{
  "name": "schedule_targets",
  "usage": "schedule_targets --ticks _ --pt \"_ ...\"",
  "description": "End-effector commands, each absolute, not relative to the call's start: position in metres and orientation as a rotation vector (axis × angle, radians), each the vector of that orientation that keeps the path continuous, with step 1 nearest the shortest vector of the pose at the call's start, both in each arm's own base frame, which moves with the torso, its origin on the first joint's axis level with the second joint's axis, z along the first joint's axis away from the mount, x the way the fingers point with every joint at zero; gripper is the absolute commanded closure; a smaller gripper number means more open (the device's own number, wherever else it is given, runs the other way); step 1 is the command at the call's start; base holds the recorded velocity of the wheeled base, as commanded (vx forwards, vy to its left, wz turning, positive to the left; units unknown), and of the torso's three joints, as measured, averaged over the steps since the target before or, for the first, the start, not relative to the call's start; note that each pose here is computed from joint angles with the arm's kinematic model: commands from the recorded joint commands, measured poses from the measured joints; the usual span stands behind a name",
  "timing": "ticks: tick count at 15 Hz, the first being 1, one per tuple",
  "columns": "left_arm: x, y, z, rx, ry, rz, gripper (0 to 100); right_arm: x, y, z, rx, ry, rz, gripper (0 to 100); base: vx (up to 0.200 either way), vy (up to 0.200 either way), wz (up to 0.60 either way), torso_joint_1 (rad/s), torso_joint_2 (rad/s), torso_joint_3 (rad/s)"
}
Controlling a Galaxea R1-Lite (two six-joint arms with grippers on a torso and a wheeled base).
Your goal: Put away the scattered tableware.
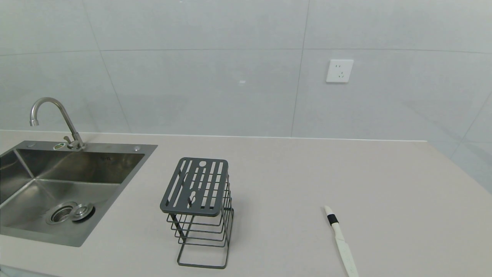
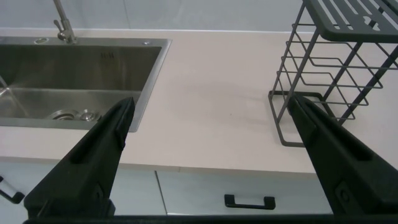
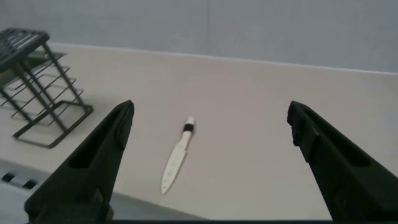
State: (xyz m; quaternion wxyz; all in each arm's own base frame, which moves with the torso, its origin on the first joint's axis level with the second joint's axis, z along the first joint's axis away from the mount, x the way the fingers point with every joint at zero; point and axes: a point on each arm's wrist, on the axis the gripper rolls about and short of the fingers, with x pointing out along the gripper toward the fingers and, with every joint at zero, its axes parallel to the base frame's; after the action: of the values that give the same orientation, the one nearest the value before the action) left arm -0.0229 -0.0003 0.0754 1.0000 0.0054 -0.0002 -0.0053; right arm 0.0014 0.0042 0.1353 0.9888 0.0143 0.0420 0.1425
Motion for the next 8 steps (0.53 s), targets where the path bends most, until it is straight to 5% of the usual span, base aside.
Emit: schedule_targets --ticks 1,8 --pt "-0.023 0.000 0.075 0.011 0.001 -0.011 0 0.034 0.012 0.140 0.028 0.310 0.411 0 0.000 0.000 0.00 0.000 0.00 0.000" --pt "-0.023 0.000 0.075 0.011 0.001 -0.011 0 0.094 0.036 0.153 -0.002 0.554 0.508 0 0.000 0.000 0.00 0.000 0.00 0.000"
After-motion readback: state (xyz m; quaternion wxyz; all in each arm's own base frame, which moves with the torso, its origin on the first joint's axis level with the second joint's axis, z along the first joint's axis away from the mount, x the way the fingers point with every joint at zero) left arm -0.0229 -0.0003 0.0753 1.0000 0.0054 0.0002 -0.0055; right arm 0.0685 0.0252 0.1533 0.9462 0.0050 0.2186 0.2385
